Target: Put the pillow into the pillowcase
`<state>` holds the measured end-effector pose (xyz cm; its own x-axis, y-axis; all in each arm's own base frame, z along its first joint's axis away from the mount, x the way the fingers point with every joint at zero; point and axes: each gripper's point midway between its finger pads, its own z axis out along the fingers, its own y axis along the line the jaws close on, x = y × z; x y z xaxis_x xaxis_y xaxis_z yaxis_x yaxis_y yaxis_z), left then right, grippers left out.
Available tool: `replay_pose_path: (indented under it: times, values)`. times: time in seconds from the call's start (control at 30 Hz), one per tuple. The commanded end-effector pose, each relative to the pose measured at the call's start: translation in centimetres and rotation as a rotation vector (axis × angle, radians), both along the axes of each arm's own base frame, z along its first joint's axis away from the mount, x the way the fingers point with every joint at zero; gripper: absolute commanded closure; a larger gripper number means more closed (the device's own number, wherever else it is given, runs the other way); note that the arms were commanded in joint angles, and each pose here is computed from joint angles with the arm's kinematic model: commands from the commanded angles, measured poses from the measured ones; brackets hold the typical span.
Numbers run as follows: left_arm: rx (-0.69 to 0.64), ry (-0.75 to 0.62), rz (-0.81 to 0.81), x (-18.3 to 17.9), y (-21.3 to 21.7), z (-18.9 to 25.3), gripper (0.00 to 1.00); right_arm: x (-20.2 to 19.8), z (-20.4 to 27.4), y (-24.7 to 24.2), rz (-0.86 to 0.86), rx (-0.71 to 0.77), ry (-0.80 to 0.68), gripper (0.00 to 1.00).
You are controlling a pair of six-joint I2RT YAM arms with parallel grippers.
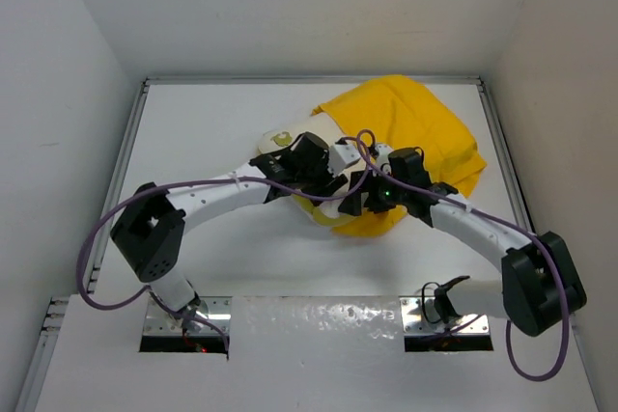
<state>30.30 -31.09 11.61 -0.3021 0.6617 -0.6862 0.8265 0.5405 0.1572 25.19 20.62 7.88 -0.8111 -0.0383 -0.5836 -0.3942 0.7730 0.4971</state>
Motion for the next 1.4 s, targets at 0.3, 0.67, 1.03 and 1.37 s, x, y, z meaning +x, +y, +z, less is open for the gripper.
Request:
replay_pose_path:
  times: [0.3, 0.67, 1.03, 1.37]
  values:
    - [-0.265, 0.049, 0.025, 1.2, 5.7, 12.7, 0.0, 7.5, 11.0, -5.0, -0.292, -0.194, -0.365, 0.74]
    - [-0.311, 0.039, 0.413, 13.9, 16.7, 9.3, 0.0, 7.2, 4.9, -6.9, -0.439, -0.322, -0.188, 0.01]
    - [-0.187, 0.253, 0.251, 15.9, 10.6, -3.9, 0.03, 10.0, -2.3, -4.7, -0.371, -0.387, -0.089, 0.32]
    - [-0.07, 0.467, -0.053, 3.4, 10.4, -7.9, 0.5, 10.9, -1.4, 6.1, 0.139, -0.095, -0.171, 0.99]
